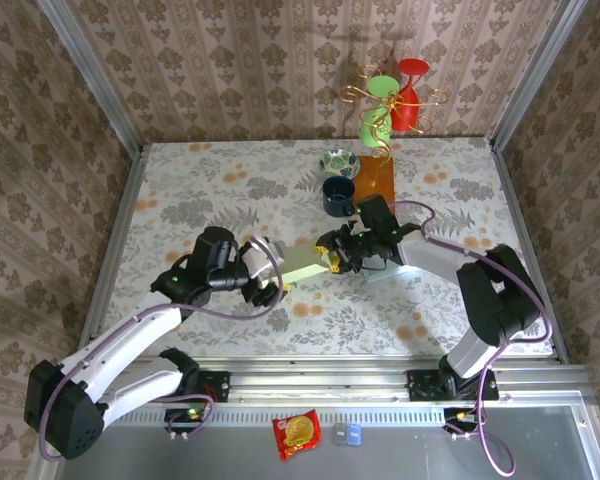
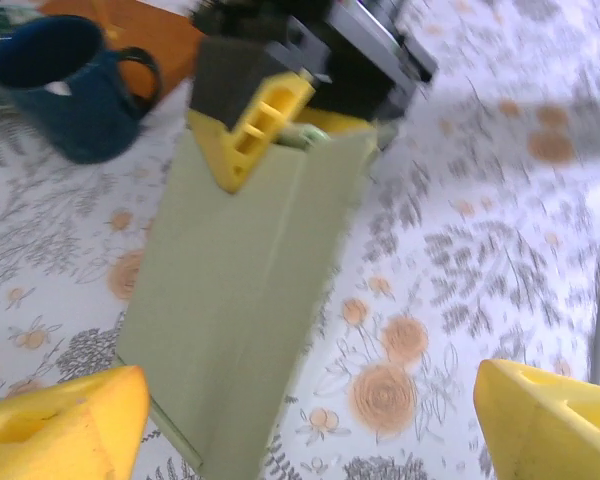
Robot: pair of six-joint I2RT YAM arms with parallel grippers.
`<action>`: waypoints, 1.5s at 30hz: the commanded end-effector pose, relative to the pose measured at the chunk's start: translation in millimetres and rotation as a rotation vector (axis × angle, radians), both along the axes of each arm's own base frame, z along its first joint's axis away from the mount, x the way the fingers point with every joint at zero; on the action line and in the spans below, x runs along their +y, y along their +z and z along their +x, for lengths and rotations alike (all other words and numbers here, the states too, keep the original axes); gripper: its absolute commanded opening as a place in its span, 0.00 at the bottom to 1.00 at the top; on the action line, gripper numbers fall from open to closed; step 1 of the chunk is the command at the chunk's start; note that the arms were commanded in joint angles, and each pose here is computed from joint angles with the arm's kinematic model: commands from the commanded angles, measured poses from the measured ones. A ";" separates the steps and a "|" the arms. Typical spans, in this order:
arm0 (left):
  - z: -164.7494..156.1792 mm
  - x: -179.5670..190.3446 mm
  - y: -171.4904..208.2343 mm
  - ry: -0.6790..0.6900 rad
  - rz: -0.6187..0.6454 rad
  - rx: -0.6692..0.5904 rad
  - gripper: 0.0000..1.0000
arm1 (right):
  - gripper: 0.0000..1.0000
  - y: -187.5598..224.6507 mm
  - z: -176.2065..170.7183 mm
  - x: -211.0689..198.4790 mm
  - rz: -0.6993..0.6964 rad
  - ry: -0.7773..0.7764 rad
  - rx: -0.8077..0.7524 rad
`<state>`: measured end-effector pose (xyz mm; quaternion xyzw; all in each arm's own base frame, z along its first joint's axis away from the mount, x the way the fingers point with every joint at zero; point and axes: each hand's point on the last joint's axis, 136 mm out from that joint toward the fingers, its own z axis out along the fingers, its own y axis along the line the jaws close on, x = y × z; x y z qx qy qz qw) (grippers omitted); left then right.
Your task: Fold the paper box
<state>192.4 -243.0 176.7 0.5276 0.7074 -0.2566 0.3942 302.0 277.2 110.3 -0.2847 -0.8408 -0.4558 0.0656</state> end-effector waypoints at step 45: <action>27.6 -27.0 -81.2 -0.099 0.365 0.021 0.55 | 0.64 -31.7 -36.0 -11.9 -0.015 -0.161 0.521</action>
